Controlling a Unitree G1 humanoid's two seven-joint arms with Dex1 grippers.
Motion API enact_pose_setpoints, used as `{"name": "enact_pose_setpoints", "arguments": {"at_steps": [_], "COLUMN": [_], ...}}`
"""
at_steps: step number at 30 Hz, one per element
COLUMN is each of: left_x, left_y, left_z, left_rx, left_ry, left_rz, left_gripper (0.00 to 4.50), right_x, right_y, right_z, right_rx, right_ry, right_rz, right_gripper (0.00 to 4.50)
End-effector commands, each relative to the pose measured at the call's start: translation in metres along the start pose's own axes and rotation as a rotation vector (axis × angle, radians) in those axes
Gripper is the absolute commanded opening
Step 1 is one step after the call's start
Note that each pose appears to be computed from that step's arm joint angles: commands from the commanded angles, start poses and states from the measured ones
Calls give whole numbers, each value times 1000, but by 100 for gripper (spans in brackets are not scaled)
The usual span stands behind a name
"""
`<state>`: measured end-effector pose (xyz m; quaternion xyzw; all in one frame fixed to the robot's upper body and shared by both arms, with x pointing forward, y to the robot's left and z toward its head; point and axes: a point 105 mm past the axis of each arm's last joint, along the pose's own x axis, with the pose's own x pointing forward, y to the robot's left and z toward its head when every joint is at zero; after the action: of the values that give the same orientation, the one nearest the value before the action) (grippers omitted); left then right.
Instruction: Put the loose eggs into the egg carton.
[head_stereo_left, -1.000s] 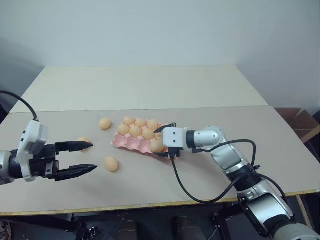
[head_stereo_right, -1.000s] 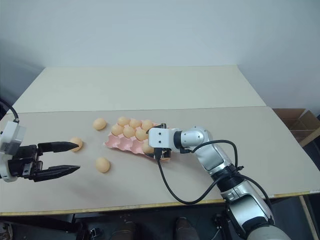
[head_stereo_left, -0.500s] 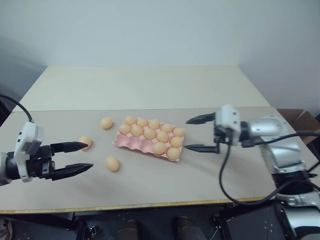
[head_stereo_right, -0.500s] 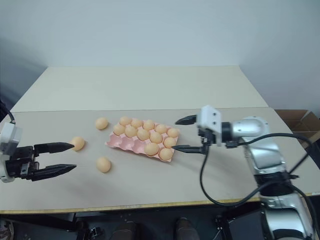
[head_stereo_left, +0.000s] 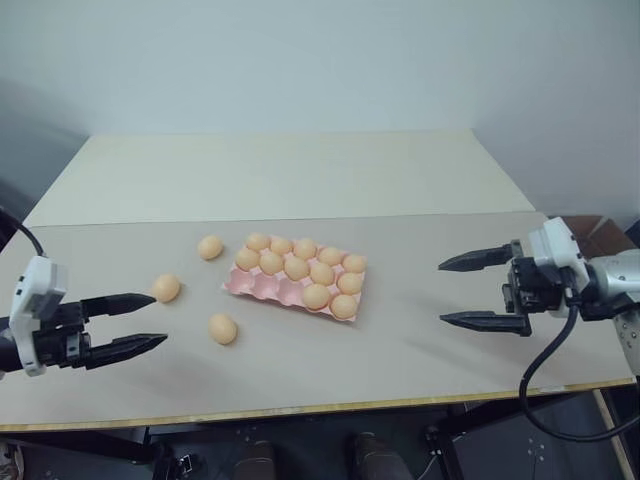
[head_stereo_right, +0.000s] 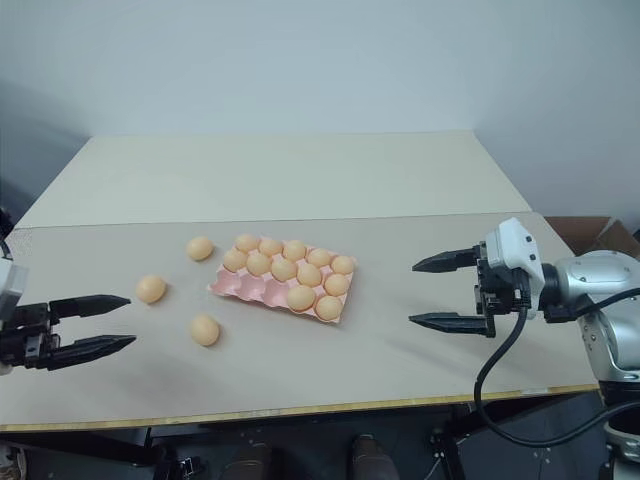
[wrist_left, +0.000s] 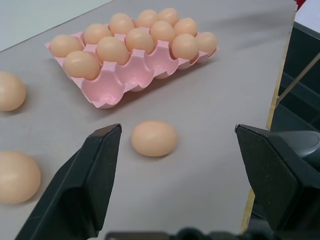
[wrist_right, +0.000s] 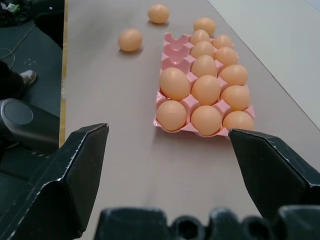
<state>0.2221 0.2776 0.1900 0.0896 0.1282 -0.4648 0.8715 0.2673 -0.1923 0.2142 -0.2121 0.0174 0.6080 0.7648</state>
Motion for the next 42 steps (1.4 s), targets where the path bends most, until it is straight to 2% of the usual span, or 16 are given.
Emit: {"name": "enact_pose_setpoints", "arguments": {"at_steps": [1,6,11,16,23,27,28,30,32,37,42], "left_x": [-5,16,54,91,111,119,120,119,117,108,117], "left_y": [0,-2,2,9,23,25,26,24,25,21,14], "left_z": [9,0,-22,-37,-51,-49,-49,-48,-45,-28,7], "left_rx": [48,72,156,186,256,253,269,265,263,263,273], "left_ry": [-4,32,123,143,206,193,195,194,184,140,-6], "left_rz": [12,-11,-61,-117,-139,-145,-144,-161,-154,-182,-206], "left_gripper": [396,396,396,396,396,396,356,315,251,244,244], "right_x": [-5,-1,3,4,4,5,5,5,4,5,8], "right_y": [-2,-2,0,0,4,5,5,5,4,2,-1], "right_z": [11,13,16,19,23,24,24,25,25,26,27], "right_rx": [-54,-64,-78,-88,-93,-96,-97,-101,-103,-106,-117], "right_ry": [-8,-14,-23,-23,-26,-29,-29,-28,-30,-34,-45], "right_rz": [-24,-22,-9,-6,-14,-26,-28,-35,-40,-46,-52], "right_gripper": [448,448,448,448,448,448,450,450,450,450,450]}}
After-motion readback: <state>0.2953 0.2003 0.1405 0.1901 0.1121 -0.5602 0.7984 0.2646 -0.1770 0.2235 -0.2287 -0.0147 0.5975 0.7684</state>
